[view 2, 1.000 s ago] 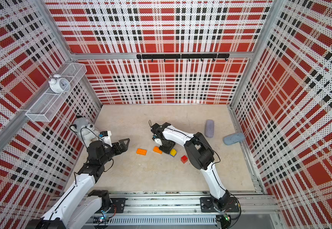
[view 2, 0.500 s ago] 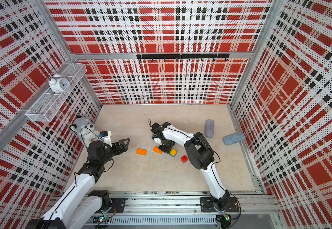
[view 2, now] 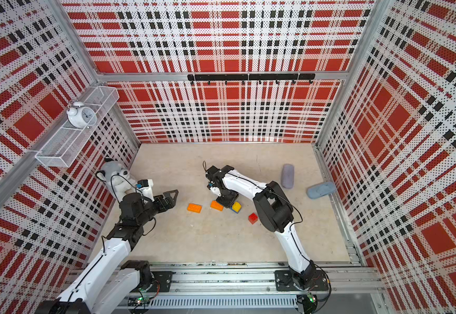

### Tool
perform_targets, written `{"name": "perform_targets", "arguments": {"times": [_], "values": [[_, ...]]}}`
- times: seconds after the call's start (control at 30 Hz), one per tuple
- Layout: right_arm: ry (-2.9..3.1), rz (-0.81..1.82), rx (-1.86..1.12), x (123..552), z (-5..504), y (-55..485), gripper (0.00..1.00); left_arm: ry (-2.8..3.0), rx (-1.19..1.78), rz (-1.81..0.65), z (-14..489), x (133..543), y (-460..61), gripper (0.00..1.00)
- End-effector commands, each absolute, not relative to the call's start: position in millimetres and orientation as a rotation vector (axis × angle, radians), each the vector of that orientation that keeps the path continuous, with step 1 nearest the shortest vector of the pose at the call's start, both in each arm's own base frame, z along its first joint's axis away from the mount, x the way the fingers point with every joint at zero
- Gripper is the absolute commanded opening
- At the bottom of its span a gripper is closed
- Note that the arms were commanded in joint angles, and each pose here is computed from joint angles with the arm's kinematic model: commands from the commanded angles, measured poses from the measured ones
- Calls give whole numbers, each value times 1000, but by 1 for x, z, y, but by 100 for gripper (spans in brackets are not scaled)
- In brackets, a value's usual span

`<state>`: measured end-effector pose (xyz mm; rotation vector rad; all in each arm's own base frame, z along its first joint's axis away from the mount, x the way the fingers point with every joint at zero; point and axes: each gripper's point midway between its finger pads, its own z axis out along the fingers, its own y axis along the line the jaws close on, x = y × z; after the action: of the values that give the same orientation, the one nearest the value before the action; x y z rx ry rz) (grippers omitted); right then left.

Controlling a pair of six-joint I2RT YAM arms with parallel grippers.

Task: Assemble a fork with lego
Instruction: Pick up the lego brick from the center of the board, then assemble the lego brick with the lego brick.

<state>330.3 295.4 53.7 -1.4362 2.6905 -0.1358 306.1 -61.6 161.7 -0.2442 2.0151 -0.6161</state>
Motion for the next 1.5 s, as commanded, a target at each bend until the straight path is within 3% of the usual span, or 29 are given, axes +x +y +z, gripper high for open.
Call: {"name": "perform_targets", "arguments": {"times": [0.0, 0.3, 0.7, 1.47], "values": [[2618, -114, -1491, 334, 77, 309, 27, 1997, -227, -610, 167, 307, -61, 99], [2529, -102, -1685, 319, 66, 343, 27, 1981, -200, -622, 171, 305, -64, 98], [2490, -189, -1738, 323, 56, 343, 27, 1815, 361, -462, 216, 270, -103, 98], [2602, -142, -1711, 310, 33, 340, 27, 1854, 335, -457, 200, 276, -104, 98]]}}
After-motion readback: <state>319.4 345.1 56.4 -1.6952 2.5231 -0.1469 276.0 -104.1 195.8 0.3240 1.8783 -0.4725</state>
